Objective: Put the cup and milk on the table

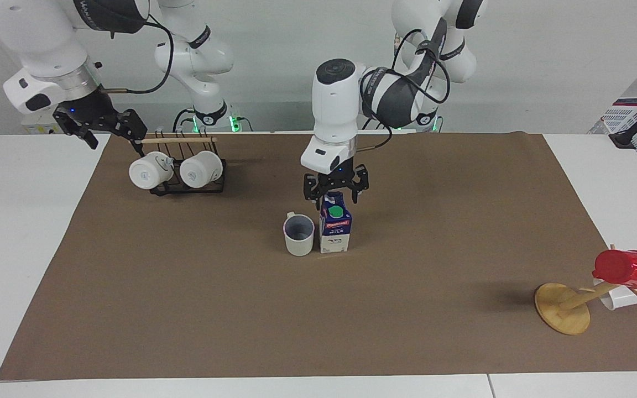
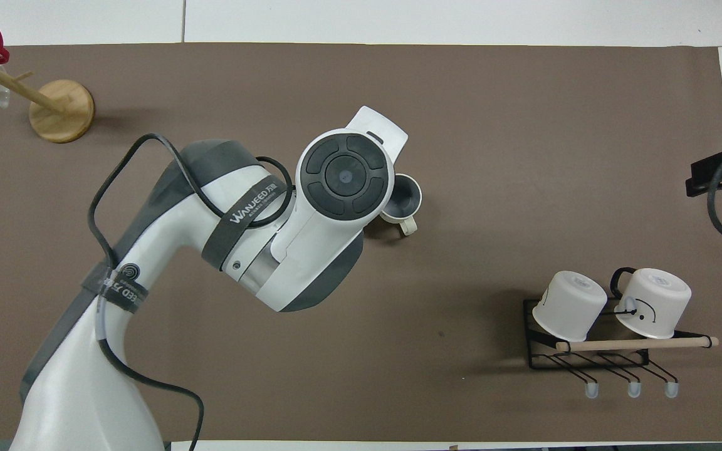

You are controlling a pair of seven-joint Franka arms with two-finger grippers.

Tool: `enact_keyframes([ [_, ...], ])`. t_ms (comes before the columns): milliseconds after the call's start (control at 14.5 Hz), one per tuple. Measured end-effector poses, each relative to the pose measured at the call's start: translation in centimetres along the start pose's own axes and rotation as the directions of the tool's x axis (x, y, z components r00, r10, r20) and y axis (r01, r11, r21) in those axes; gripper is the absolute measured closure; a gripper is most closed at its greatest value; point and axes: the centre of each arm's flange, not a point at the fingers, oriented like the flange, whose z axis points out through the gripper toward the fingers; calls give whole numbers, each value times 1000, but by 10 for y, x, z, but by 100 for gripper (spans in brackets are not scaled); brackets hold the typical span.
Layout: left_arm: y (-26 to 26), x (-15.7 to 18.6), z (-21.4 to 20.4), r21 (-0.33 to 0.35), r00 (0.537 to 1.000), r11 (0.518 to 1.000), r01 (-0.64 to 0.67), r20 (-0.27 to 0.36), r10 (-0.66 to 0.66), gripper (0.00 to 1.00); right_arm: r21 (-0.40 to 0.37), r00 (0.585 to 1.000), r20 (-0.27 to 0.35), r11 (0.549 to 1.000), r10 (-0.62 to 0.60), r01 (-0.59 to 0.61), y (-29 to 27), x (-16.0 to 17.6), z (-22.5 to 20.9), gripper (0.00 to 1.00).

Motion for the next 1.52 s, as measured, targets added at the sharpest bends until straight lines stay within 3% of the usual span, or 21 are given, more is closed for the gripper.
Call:
enact_keyframes([
  [346, -54, 30, -44, 9, 1000, 1000, 19, -23, -19, 0, 1, 1000, 0, 1000, 1, -1, 0, 0, 0, 0],
  [830, -212, 108, -30, 52, 998, 997, -57, 44, 54, 0, 3, 1000, 4, 1000, 1, -1, 1, 0, 1, 0],
  [968, -250, 114, -39, 58, 997, 997, -56, 47, 54, 0, 3, 1000, 4, 1000, 1, -1, 0, 0, 1, 0],
  [1521, -377, 120, -97, -32, 987, 991, -128, 92, 130, 0, 3, 1000, 5, 1000, 7, -7, 4, 0, 2, 0],
])
